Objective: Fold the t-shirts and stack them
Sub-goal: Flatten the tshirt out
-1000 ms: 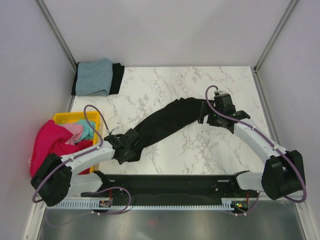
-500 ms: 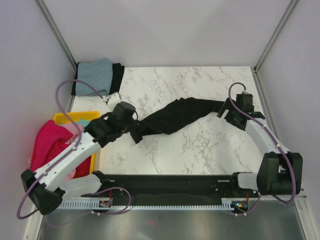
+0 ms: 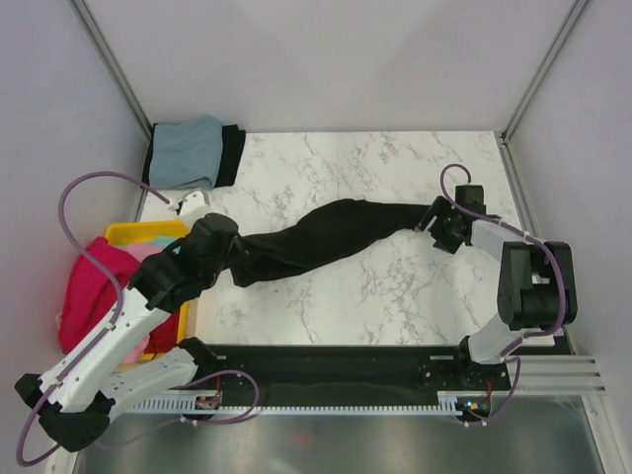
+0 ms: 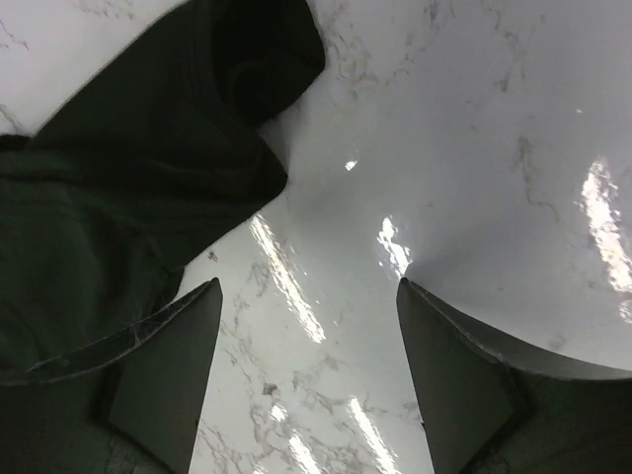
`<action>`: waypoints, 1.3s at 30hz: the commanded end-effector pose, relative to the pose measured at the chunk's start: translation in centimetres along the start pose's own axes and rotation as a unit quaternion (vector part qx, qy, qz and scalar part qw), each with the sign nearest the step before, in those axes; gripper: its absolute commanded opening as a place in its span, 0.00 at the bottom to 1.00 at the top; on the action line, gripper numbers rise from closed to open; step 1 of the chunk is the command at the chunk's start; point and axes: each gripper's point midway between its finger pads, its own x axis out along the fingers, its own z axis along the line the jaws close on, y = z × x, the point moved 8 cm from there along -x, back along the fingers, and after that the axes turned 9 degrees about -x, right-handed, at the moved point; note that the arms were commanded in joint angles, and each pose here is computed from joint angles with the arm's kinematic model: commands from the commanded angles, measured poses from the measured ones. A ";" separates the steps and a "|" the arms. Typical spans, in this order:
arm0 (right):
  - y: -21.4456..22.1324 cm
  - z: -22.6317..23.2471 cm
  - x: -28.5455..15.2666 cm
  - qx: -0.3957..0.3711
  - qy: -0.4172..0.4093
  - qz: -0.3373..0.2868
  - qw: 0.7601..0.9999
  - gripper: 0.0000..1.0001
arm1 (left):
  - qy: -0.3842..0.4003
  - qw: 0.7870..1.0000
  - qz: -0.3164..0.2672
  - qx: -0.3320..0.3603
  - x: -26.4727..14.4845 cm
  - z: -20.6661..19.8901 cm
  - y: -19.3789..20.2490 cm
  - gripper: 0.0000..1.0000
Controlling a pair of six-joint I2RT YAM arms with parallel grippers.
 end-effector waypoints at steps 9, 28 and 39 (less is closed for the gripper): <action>-2.4 3.1 2.9 0.022 -0.098 -0.035 0.994 0.72 | -0.033 0.999 0.012 0.031 1.4 1.5 1.6 0.02; -3.4 6.2 5.3 -0.025 -0.076 -0.021 0.997 0.00 | -0.030 0.999 0.012 0.044 1.7 1.5 1.7 0.02; -18.4 16.9 -3.2 -0.076 -0.195 -0.106 0.972 0.00 | 0.064 0.992 -0.077 0.073 3.3 -8.0 -10.5 0.02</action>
